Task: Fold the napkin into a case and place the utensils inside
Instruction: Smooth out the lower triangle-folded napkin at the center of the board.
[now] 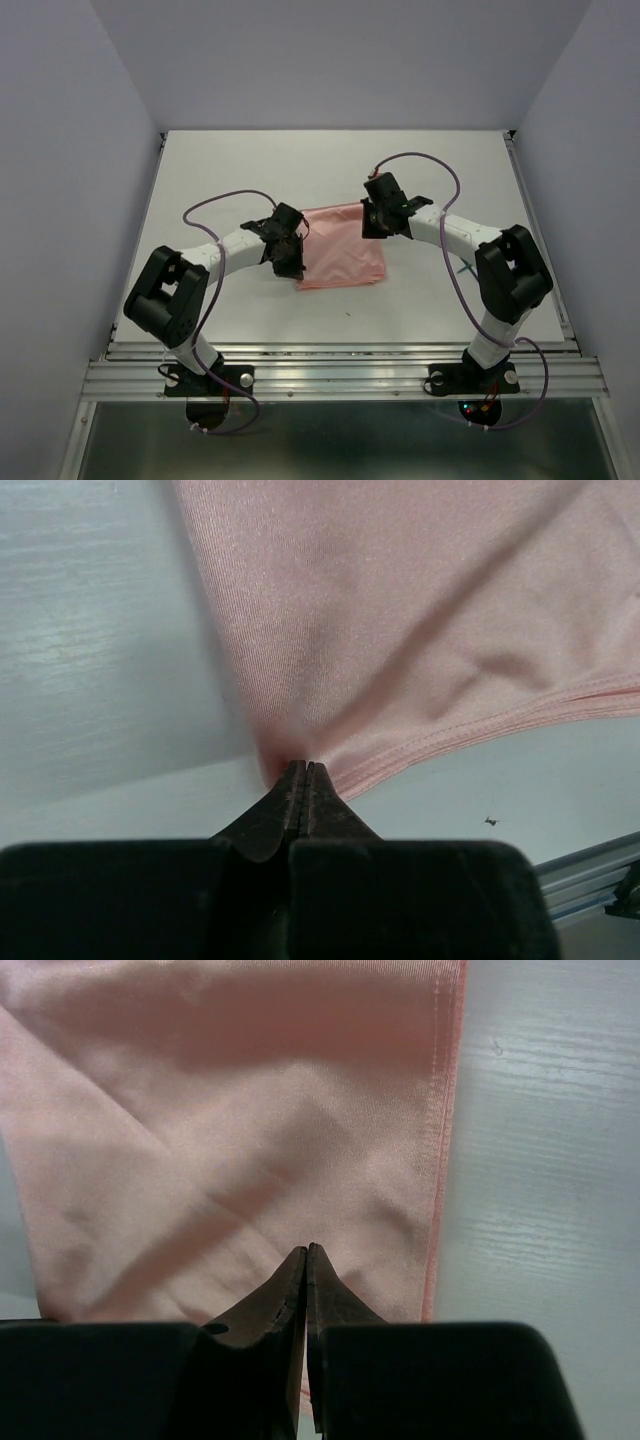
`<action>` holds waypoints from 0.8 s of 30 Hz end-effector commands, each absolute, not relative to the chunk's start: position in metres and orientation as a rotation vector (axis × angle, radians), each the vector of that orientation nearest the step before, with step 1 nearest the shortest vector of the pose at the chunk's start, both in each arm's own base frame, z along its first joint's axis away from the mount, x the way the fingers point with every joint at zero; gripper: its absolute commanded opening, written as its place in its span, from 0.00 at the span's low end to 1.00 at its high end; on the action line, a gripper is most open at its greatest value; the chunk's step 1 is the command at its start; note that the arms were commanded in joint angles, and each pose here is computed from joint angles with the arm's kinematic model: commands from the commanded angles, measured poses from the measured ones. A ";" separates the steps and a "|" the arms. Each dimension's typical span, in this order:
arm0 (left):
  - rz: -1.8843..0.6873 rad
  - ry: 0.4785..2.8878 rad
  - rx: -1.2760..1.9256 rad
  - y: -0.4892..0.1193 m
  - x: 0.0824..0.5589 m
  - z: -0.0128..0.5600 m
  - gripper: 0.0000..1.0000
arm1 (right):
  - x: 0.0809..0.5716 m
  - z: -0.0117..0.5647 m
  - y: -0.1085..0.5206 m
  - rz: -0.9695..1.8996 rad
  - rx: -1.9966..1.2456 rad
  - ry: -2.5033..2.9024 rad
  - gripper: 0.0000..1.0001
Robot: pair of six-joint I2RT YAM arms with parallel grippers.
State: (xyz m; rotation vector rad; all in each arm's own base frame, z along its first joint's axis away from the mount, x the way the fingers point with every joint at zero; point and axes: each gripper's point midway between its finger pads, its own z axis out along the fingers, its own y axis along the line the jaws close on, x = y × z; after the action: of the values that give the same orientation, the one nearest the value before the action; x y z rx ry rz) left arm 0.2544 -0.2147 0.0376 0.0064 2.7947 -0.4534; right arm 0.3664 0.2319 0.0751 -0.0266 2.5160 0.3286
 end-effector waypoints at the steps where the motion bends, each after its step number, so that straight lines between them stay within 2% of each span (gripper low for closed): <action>1: -0.472 2.848 0.012 -0.215 0.240 0.021 0.00 | 0.385 0.093 0.243 0.383 -0.034 2.449 0.07; 7: -0.400 2.886 0.018 -0.206 0.235 0.001 0.00 | 0.406 0.090 0.236 0.351 -0.007 2.439 0.07; 12: -0.384 2.856 0.026 -0.207 0.245 0.013 0.00 | 0.431 0.094 0.234 0.341 0.015 2.415 0.07; 18: -0.428 2.757 0.059 -0.219 0.268 0.059 0.00 | 0.454 0.086 0.226 0.309 0.035 2.414 0.07; 24: -0.490 2.626 0.087 -0.244 0.317 0.107 0.00 | 0.472 0.077 0.216 0.290 0.064 2.417 0.07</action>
State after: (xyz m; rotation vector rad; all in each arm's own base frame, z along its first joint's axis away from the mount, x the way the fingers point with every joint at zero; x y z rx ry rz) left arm 0.2833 -0.2295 0.0673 0.0466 2.7434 -0.4580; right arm 0.4464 0.2168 0.0615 0.0579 2.4872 0.2799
